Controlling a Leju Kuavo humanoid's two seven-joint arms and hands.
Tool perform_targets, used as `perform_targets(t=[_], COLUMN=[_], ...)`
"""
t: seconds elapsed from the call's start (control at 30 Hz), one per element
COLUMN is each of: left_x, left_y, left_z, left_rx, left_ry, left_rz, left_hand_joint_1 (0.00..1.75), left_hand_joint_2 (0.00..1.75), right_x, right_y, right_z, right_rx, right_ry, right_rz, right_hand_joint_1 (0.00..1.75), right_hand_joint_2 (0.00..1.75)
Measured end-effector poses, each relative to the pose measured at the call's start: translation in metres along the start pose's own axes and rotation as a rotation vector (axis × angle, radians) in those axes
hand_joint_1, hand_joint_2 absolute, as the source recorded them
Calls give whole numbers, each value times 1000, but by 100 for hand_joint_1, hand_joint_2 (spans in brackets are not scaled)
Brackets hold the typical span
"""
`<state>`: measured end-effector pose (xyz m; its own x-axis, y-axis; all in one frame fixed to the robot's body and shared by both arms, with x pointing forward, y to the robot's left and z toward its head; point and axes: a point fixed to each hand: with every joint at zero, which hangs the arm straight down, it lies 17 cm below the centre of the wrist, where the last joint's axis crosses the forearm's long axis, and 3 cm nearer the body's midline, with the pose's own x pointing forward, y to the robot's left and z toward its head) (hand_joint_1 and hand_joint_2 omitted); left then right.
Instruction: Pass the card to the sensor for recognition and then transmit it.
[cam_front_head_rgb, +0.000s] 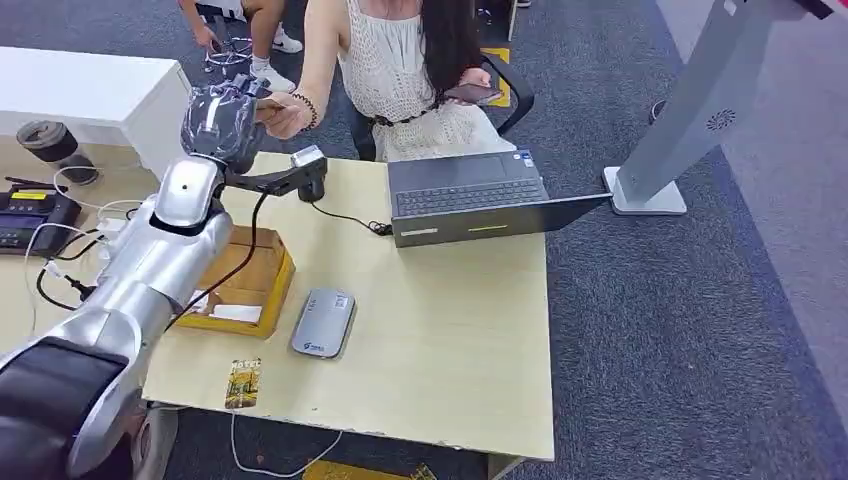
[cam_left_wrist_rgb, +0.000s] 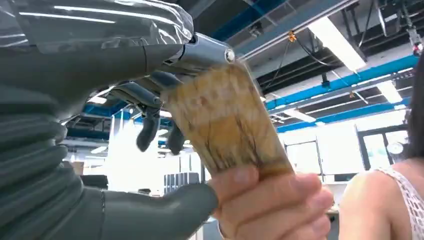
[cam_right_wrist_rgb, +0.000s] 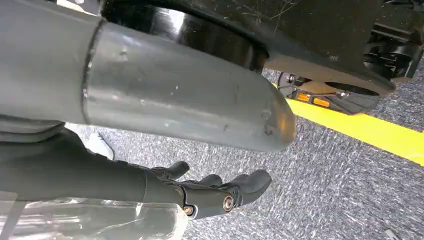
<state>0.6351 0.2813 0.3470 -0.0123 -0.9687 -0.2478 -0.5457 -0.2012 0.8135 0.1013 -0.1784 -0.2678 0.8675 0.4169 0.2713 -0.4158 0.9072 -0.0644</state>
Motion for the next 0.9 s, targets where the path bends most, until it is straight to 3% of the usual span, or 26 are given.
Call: perform_targets(t=[0.33,0.47,0.67,0.73,0.9], left_x=[0,16,60,73,104], left_y=[-9,-16,-11,-7,27], left_z=[9,24,90,129,261], left_rx=[-8,-1,50,69,127], left_ry=[3,-42,-120,-154,-236], left_rz=[2,22,133,171,239], left_hand_joint_1=[0,0,0,0,0], left_hand_joint_2=[175,175,175,175,175], right_x=[0,1,-5,-8,-17], right_y=[0,-2,-5,-6,-7], right_z=[0,0,0,0,1], right_rx=[0,-12,-41,-55,-78], right_ry=[-1,-5,-5,0,14], right_rz=[-3,-22,-65,-101,-179], right_hand_joint_1=[0,0,0,0,0], right_hand_joint_2=[0,0,0,0,0])
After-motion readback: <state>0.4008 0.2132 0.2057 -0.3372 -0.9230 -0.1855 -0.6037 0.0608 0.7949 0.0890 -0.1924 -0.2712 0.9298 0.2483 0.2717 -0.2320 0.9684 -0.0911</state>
